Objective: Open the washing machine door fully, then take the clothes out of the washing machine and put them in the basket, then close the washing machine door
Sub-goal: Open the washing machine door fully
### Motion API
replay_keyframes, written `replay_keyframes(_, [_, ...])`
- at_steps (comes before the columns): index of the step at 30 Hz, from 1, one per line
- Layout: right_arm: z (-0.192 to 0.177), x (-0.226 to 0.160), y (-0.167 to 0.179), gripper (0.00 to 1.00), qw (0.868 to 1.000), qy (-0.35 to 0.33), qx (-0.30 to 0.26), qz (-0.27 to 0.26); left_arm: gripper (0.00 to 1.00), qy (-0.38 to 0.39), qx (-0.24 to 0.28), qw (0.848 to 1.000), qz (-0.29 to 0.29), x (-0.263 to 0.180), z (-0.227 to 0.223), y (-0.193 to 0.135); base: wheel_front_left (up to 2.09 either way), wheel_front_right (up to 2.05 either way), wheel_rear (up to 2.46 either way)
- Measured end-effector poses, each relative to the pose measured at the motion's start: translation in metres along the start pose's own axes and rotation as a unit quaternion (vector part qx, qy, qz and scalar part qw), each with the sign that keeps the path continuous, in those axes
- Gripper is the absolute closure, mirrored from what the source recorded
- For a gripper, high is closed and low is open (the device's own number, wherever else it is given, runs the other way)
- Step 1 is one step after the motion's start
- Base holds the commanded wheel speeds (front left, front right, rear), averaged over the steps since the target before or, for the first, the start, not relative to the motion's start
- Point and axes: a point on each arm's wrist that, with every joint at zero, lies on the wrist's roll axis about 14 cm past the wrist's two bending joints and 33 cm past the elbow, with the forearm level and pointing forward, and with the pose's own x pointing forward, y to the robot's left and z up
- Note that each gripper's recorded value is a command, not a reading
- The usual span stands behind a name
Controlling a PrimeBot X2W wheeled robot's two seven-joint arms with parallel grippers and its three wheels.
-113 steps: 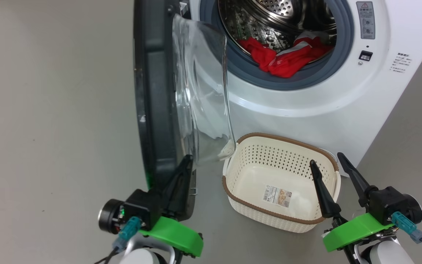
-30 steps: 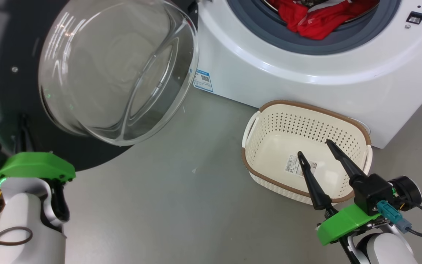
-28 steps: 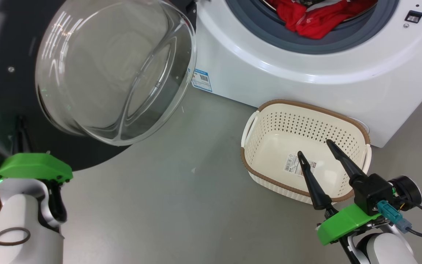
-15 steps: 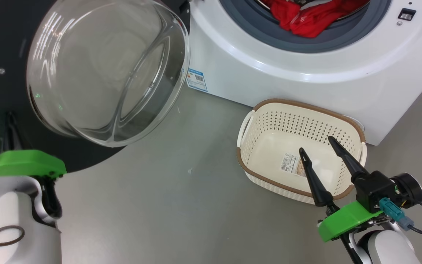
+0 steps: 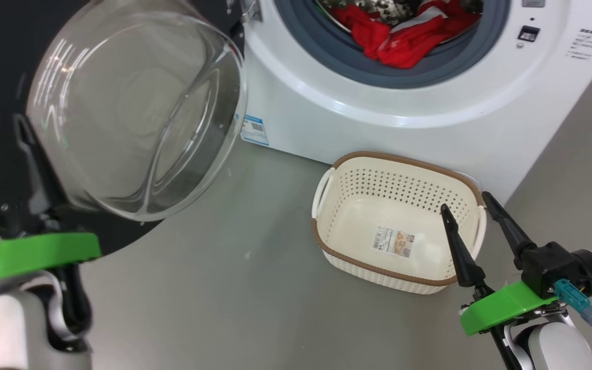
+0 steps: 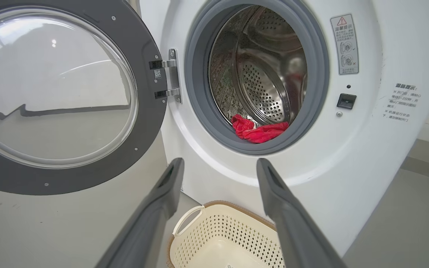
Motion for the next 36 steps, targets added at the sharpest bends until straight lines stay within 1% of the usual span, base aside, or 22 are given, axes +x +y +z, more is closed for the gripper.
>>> replay_keyframes(6, [0.007, -0.013, -0.019, 0.00, 0.999, -0.014, -0.003, -0.031, 0.00, 0.002, -0.037, 0.997, -0.069, -0.013, -0.002, -0.053, 0.00, 0.00, 0.00])
replay_keyframes(12, [0.018, -0.032, -0.049, 0.00, 0.996, -0.033, -0.006, -0.080, 0.00, 0.014, -0.069, 0.989, -0.133, -0.025, -0.009, -0.100, 0.00, 0.00, 0.00])
replay_keyframes(18, [0.026, -0.056, -0.080, 0.00, 0.990, -0.046, -0.003, -0.134, 0.00, 0.059, -0.092, 0.975, -0.196, -0.046, -0.036, -0.141, 0.00, 0.00, 0.00])
replay_keyframes(21, [0.031, -0.069, -0.091, 0.00, 0.987, -0.052, -0.008, -0.154, 0.00, 0.081, -0.080, 0.963, -0.244, -0.060, -0.052, -0.164, 0.00, 0.00, 0.00])
replay_keyframes(24, [0.034, -0.082, -0.100, 0.00, 0.983, -0.052, -0.027, -0.172, 0.00, 0.105, -0.074, 0.956, -0.262, -0.071, -0.068, -0.174, 0.00, 0.00, 0.00])
replay_keyframes(28, [0.042, -0.101, -0.114, 0.00, 0.977, -0.061, -0.031, -0.201, 0.00, 0.129, -0.075, 0.949, -0.278, -0.084, -0.082, -0.184, 0.00, 0.00, 0.00])
replay_keyframes(33, [0.055, -0.125, -0.121, 0.00, 0.970, -0.080, -0.036, -0.225, 0.00, 0.145, -0.067, 0.942, -0.294, -0.094, -0.092, -0.188, 0.00, 0.00, 0.00])
replay_keyframes(36, [0.056, -0.146, -0.123, 0.00, 0.966, -0.082, -0.039, -0.243, 0.00, 0.158, -0.066, 0.938, -0.303, -0.105, -0.097, -0.188, 0.00, 0.00, 0.00])
